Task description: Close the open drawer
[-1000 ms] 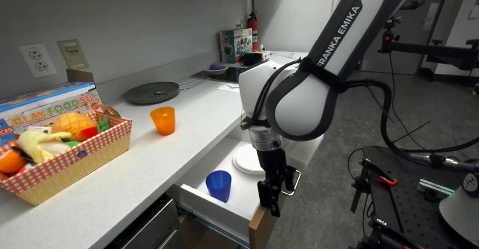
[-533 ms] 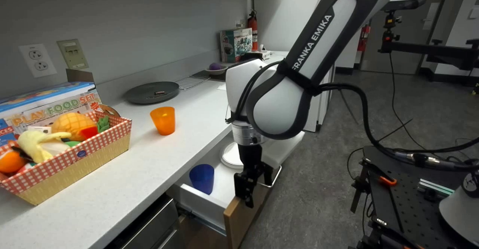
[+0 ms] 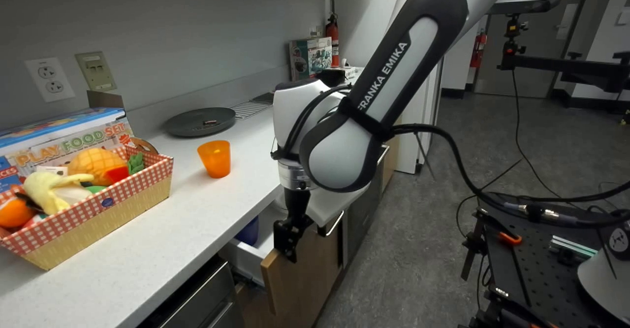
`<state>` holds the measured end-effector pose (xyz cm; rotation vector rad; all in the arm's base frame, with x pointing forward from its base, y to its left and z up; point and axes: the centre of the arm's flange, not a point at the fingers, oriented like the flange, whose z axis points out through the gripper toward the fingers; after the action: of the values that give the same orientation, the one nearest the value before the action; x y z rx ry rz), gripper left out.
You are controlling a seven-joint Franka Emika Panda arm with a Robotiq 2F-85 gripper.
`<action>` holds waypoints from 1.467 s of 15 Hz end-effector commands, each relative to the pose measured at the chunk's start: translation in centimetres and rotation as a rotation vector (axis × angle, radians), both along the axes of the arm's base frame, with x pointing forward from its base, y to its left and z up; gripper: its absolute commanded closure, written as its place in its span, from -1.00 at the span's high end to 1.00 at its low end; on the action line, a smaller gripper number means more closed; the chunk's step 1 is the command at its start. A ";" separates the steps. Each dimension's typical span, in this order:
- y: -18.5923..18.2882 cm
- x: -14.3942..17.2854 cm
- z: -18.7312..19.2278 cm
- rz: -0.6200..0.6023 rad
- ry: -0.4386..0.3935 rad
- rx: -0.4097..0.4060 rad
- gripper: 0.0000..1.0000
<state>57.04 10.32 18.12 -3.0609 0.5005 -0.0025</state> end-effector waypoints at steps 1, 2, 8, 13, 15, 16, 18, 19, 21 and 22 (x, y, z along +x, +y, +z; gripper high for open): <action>0.8 4.0 -0.1 -0.056 -0.079 -0.045 1.00; 0.7 4.6 0.1 -0.075 -0.097 -0.053 1.00; 0.8 6.5 1.1 -0.130 -0.187 -0.097 1.00; 0.8 3.5 2.6 -0.106 -0.213 -0.046 1.00; 0.6 2.0 3.6 -0.093 -0.258 -0.035 1.00; 0.5 1.3 4.0 -0.087 -0.284 -0.035 1.00; -0.3 0.2 4.9 -0.085 -0.336 -0.035 1.00; -0.6 -0.3 5.2 -0.083 -0.351 -0.033 1.00; -1.2 -2.2 6.0 -0.066 -0.364 -0.031 1.00; -1.4 -3.7 6.6 -0.048 -0.350 -0.018 1.00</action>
<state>57.78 9.67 22.48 -2.9641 0.6219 -0.5180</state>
